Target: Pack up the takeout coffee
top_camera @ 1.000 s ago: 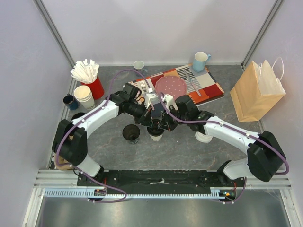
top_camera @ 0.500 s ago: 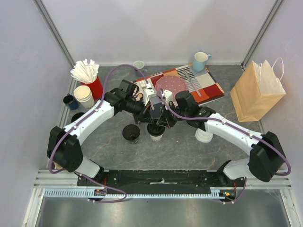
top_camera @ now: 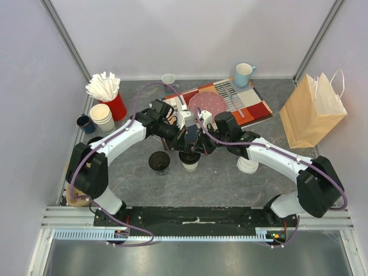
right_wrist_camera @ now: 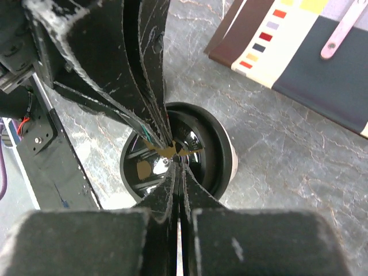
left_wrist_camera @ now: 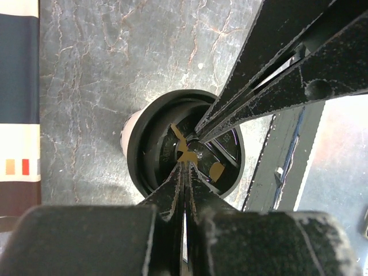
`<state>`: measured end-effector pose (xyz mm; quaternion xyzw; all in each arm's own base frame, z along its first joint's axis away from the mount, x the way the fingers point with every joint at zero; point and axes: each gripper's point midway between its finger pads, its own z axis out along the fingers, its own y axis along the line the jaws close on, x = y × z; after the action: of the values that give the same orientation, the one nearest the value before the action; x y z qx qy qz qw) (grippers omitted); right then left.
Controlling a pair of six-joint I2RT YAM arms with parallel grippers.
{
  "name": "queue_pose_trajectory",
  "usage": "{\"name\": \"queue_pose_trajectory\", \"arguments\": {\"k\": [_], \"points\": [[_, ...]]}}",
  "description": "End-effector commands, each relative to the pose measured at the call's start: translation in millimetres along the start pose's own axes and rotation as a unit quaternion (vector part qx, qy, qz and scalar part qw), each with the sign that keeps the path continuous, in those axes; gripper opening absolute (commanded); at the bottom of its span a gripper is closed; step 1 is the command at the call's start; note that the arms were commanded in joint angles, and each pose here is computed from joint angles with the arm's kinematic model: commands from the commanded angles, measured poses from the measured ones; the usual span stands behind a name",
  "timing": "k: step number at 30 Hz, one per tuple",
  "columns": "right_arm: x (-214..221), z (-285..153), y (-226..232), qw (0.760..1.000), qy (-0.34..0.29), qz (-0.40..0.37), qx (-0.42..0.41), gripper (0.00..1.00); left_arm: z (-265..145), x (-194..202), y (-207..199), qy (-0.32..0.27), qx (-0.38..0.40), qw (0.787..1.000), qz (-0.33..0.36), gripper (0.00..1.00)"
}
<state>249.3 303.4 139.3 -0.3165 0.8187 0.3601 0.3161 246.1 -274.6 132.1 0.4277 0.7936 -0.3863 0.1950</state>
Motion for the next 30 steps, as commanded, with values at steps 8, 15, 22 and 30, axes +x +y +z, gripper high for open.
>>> {"name": "queue_pose_trajectory", "arguments": {"k": [8, 15, 22, 30], "points": [[-5.0, -5.5, 6.7, 1.0, 0.0, -0.009, -0.013, 0.0, -17.1, -16.3, -5.3, -0.022, -0.03, 0.999, 0.031, 0.02], [-48.7, -25.3, 25.5, 0.998, -0.038, -0.044, -0.026, 0.0, -39.6, -40.7, -30.2, -0.055, -0.013, 0.996, 0.066, 0.02], [-60.6, -52.9, -2.3, 0.994, -0.035, -0.047, 0.09, 0.21, -58.8, -48.3, -31.4, -0.068, -0.054, 0.992, 0.087, 0.02], [-32.2, -123.3, -67.8, 0.948, 0.014, -0.031, 0.317, 0.66, -96.6, -41.5, 3.7, -0.067, -0.208, 0.971, 0.097, 0.55]]}}
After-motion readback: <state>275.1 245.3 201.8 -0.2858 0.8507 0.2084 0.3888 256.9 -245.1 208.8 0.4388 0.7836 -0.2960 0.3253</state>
